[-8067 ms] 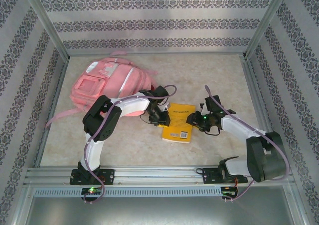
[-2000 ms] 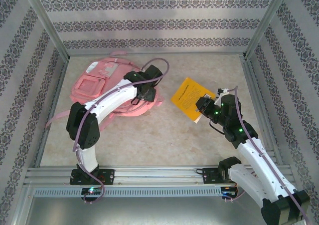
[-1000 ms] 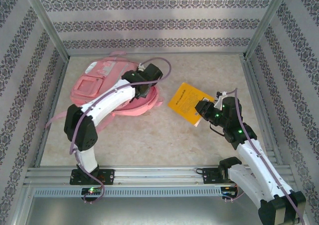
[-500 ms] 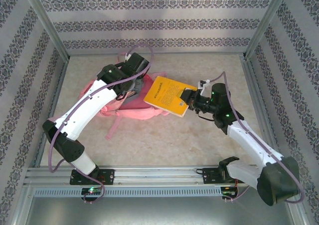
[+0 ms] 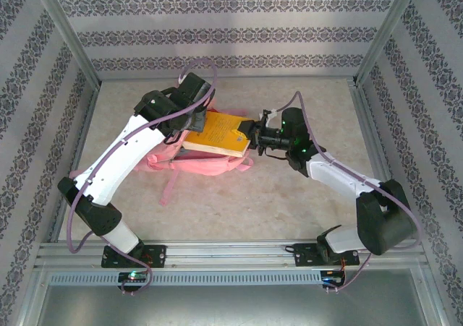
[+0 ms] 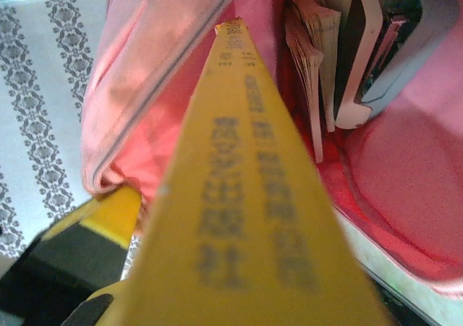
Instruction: Pack books, pencil case, and school supplies into a backpack
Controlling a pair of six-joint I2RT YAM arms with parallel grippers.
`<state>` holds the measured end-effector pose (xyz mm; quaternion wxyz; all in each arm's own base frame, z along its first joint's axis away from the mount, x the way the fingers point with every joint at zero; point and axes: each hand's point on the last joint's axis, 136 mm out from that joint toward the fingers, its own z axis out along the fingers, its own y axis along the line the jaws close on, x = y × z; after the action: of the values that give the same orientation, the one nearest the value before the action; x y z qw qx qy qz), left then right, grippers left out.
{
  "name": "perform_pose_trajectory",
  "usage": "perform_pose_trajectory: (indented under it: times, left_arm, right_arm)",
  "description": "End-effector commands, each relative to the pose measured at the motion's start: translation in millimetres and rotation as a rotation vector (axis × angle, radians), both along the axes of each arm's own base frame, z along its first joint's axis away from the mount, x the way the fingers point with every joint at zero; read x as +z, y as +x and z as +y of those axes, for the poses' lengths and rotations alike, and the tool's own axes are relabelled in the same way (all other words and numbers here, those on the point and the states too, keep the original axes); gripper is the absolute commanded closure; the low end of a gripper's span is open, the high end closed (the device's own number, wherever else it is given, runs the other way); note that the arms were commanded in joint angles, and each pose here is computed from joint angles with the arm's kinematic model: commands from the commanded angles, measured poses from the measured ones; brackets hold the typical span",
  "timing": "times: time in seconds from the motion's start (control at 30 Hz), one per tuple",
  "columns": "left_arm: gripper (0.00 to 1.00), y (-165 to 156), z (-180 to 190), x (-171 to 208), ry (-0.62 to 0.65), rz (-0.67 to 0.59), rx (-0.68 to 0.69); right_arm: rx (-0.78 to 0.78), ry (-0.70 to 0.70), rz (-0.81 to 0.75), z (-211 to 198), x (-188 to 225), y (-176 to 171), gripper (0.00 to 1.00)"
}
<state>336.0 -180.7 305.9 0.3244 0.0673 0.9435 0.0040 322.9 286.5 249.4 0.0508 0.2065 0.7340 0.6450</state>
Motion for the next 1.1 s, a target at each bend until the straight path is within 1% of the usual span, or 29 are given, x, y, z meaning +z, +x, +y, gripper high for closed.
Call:
perform_pose_trajectory:
  times: [0.0,0.17,0.33,0.43,0.6,0.7,0.87,0.97,1.07]
  left_arm:
    - [1.00,-1,3,53,-0.106,-0.145,0.021]
    - [1.00,0,5,59,-0.111,-0.158,0.022]
    - [1.00,2,8,67,-0.134,-0.169,0.028]
    - [1.00,4,11,71,-0.159,-0.168,0.039]
    - [1.00,5,18,76,-0.163,-0.174,0.058]
    - [1.00,5,21,77,-0.163,-0.176,0.065]
    - [1.00,6,11,74,-0.194,-0.154,0.032]
    - [1.00,9,-5,65,-0.242,-0.119,-0.009]
    - [1.00,13,-13,62,-0.263,-0.106,-0.020]
  right_arm:
    - [-0.020,0.093,-0.108,10,45,19,1.00]
    - [-0.008,0.070,-0.129,28,42,37,1.00]
    - [0.026,0.026,-0.118,50,16,47,1.00]
    - [0.064,-0.044,-0.131,61,-8,46,1.00]
    - [0.067,-0.157,-0.099,56,-51,42,1.00]
    - [0.057,-0.210,-0.073,50,-64,38,1.00]
    - [0.051,-0.226,-0.075,52,-57,40,1.00]
    - [0.017,-0.207,-0.083,60,-44,50,1.00]
    - [-0.005,-0.212,-0.089,73,-38,60,1.00]
